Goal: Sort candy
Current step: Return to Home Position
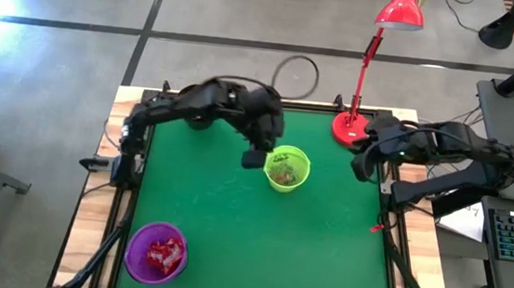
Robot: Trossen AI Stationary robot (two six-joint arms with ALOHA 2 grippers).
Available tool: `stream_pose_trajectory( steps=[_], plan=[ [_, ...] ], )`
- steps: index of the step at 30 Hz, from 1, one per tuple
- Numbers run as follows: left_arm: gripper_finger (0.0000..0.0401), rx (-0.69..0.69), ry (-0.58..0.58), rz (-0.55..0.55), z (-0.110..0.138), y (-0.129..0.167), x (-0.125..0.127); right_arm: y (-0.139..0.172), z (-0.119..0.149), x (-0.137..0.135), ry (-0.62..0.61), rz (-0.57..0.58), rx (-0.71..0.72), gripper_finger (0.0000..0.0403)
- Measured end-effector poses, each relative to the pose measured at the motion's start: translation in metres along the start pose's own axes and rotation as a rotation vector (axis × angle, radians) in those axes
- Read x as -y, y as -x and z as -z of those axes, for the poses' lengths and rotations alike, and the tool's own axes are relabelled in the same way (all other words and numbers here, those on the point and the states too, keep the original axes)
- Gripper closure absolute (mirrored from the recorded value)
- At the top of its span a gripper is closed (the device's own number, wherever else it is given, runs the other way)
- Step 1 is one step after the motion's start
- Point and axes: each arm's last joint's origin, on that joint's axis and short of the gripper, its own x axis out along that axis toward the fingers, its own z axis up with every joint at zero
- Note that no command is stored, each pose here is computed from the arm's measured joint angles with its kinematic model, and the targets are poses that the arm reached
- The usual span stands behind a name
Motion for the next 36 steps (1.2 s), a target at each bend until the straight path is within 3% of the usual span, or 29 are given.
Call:
stream_pose_trajectory(
  steps=[7, 16, 20, 23, 32, 36],
  plan=[
    [0.0275, 0.122, -0.004, -0.027, 0.012, 0.072, 0.007, -0.001, 0.022, 0.014, -0.048, -0.038, 0.062, 0.0303],
    [0.0275, 0.113, 0.031, -0.032, 0.044, 0.125, 0.016, -0.024, 0.043, 0.017, -0.050, -0.106, 0.122, 0.0303],
    [0.0275, 0.106, 0.065, -0.068, 0.063, 0.134, 0.019, -0.039, 0.056, 0.018, -0.055, -0.123, 0.132, 0.0303],
    [0.0275, 0.121, 0.105, -0.110, 0.081, 0.138, 0.022, -0.049, 0.065, 0.017, -0.051, -0.207, 0.139, 0.0303],
    [0.0275, 0.298, 0.192, -0.076, 0.142, 0.135, 0.040, -0.066, 0.081, 0.012, 0.058, -0.472, 0.272, 0.0303],
    [0.0275, 0.396, 0.229, -0.065, 0.168, 0.129, 0.045, -0.067, 0.086, 0.014, 0.072, -0.522, 0.332, 0.0303]
  ],
)
